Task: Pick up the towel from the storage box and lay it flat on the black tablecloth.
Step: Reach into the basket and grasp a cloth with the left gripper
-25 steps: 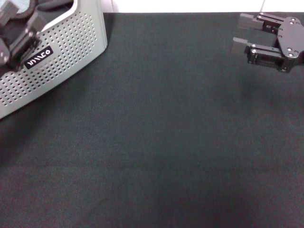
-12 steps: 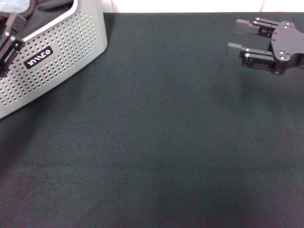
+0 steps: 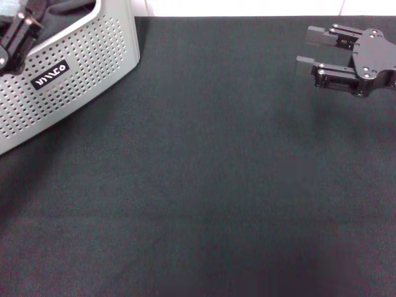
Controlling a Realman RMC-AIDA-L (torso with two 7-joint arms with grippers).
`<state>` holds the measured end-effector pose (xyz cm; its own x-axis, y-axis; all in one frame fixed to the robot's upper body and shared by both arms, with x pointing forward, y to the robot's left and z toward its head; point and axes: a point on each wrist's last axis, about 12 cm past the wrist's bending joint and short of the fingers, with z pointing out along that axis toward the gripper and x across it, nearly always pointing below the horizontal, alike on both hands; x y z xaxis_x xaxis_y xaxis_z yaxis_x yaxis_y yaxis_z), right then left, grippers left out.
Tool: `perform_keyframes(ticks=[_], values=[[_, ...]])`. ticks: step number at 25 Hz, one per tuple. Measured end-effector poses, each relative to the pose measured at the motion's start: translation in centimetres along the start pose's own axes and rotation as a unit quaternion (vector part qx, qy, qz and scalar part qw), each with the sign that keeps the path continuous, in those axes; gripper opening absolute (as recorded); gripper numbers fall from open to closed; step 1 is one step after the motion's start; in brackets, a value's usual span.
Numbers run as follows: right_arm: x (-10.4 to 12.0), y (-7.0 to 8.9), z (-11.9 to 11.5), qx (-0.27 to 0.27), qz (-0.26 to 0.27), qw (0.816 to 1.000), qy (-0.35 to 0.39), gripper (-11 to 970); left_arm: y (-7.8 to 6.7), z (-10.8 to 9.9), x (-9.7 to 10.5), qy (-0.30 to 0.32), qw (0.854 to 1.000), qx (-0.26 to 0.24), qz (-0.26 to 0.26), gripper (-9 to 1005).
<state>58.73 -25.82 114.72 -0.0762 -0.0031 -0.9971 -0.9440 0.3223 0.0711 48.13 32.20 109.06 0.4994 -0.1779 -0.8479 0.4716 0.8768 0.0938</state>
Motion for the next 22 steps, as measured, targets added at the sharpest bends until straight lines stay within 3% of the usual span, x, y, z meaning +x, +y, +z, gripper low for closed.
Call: perform_keyframes(ticks=[6, 14, 22], values=[[0.1, -0.2, 0.1, 0.008, 0.001, 1.000, 0.002, 708, -0.1, 1.7, 1.0, 0.003, 1.000, -0.010, -0.017, 738], [0.4, -0.4, 0.0, 0.021, 0.005, 1.000, 0.007, 708, -1.5, 5.1, 1.6, -0.013, 0.998, 0.046, -0.035, 739], [0.9, -0.7, -0.5, 0.045, 0.008, 0.999, 0.018, 708, -2.0, 6.7, 1.2, -0.048, 0.992, 0.065, -0.102, 740]])
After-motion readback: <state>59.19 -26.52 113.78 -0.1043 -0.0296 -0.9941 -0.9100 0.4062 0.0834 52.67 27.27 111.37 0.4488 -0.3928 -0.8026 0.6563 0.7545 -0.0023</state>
